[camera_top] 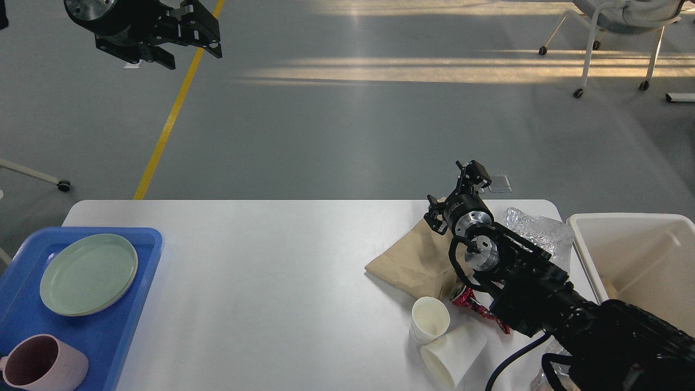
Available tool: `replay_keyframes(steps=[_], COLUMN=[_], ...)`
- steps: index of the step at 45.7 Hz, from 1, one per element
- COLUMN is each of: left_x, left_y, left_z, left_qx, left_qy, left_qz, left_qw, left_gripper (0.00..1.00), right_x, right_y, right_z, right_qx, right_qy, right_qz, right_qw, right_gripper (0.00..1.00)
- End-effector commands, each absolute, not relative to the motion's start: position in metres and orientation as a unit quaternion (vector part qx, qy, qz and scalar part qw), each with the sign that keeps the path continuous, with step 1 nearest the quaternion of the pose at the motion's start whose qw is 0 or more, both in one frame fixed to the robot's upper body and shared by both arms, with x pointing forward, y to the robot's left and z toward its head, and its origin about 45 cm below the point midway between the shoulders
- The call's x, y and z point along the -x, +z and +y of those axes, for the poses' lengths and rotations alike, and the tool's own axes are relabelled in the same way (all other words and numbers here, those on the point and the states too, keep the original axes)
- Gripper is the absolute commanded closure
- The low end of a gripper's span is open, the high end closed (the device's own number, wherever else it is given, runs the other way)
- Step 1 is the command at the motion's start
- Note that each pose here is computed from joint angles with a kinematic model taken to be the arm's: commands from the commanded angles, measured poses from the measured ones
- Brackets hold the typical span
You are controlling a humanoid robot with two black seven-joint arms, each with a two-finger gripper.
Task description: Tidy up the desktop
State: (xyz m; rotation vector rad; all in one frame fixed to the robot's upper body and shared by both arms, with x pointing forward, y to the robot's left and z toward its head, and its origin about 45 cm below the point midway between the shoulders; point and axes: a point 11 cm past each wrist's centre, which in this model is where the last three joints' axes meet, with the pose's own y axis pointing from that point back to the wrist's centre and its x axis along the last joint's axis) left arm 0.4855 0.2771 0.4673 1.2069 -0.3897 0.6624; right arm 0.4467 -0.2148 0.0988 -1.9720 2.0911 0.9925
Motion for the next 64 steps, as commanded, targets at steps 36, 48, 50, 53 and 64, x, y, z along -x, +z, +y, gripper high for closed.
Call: replay_keyframes(steps=[36,48,50,53,64], left_x=[-0.552,-0.556,-0.556,-0.557,-0.556], left_y=[0.328,0.319,0.321,0.325,0.343], left_z=[0.255,0.275,0.278,0.279,0.319], left_qx=[-0.274,-0.140,-0.120,-0.097,-0.035], left_qy=[0.627,0.694,0.699,0.702,0.730], left_qz=[-0.078,0.048,0.062,0.078,0.109], left_qw=[0.725,0.705,0.703,0.701,0.674], left_gripper=[0.08,0.08,0.07,0.07,0.06], right_x=[-0.447,-0.447,-0.447,-0.447,-0.447], right_y=[0.099,0.099,0.099,0.099,0.099], right_z=[-0.215,-0.215,-0.215,-0.215,-0.215], right_qx=[0.647,0.648,0.647,0.648,0.648], right_qy=[0.326,0.326,0.326,0.326,0.326], right_qz=[0.687,0.687,0.687,0.687,0.687], right_qw=[0.051,0.050,0.051,0.050,0.050], right_gripper=[0.00,0.00,0.00,0.00,0.00])
